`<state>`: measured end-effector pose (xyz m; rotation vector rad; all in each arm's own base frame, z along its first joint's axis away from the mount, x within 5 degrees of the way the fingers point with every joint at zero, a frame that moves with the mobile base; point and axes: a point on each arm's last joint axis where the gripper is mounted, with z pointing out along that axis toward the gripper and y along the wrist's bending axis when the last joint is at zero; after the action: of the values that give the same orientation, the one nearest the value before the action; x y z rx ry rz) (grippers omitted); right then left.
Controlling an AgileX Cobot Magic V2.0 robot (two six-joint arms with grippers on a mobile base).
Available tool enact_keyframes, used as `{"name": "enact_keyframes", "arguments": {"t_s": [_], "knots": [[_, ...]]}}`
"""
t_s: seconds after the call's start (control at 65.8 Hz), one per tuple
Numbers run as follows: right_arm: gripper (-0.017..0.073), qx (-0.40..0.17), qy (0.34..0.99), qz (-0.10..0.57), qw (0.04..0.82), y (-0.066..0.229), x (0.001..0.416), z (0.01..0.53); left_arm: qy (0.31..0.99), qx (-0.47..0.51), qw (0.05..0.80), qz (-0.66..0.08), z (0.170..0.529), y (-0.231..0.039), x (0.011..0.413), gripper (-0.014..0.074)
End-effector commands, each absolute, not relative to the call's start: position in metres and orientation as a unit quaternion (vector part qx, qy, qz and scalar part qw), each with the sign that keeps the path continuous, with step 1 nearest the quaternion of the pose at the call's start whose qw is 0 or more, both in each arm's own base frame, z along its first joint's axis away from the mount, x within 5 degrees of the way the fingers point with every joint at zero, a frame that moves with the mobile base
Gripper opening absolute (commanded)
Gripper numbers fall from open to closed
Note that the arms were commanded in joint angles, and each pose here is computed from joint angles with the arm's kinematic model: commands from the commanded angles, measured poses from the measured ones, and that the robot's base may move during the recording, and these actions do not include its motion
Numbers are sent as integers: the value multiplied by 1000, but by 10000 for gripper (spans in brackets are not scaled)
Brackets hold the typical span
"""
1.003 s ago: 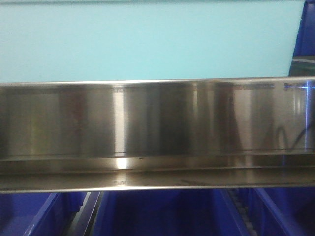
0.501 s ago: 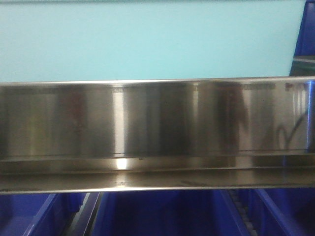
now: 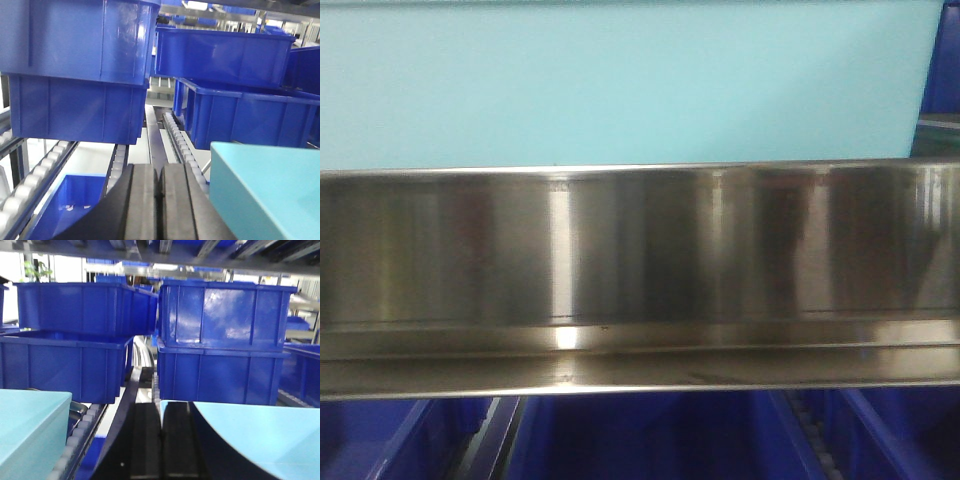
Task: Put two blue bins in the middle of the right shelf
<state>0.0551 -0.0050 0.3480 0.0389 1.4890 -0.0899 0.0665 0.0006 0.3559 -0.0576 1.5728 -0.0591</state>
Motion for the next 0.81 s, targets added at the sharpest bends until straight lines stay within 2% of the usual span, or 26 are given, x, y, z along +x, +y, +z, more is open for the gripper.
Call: {"name": "enact_keyframes", "arguments": {"t_s": [0.0, 0.106, 0.213, 0.456, 0.653, 0.79], "knots": [[-163, 20, 699, -36, 714, -6, 74, 362, 728, -29, 685, -22, 371, 1, 82, -111], [-163, 23, 738, -34, 674, -8, 94, 373, 766, -34, 641, -18, 385, 1, 99, -111], [-163, 24, 765, -33, 643, -9, 117, 383, 767, -34, 640, -18, 398, 1, 116, -111], [-163, 24, 750, -30, 660, -10, 142, 394, 754, -30, 656, -20, 401, 0, 128, -111], [-163, 45, 740, 5, 671, -9, 149, 395, 748, -27, 663, -18, 402, 0, 133, -111], [-163, 50, 771, 14, 634, -9, 164, 384, 773, -30, 633, -18, 393, 0, 150, -111]]}}
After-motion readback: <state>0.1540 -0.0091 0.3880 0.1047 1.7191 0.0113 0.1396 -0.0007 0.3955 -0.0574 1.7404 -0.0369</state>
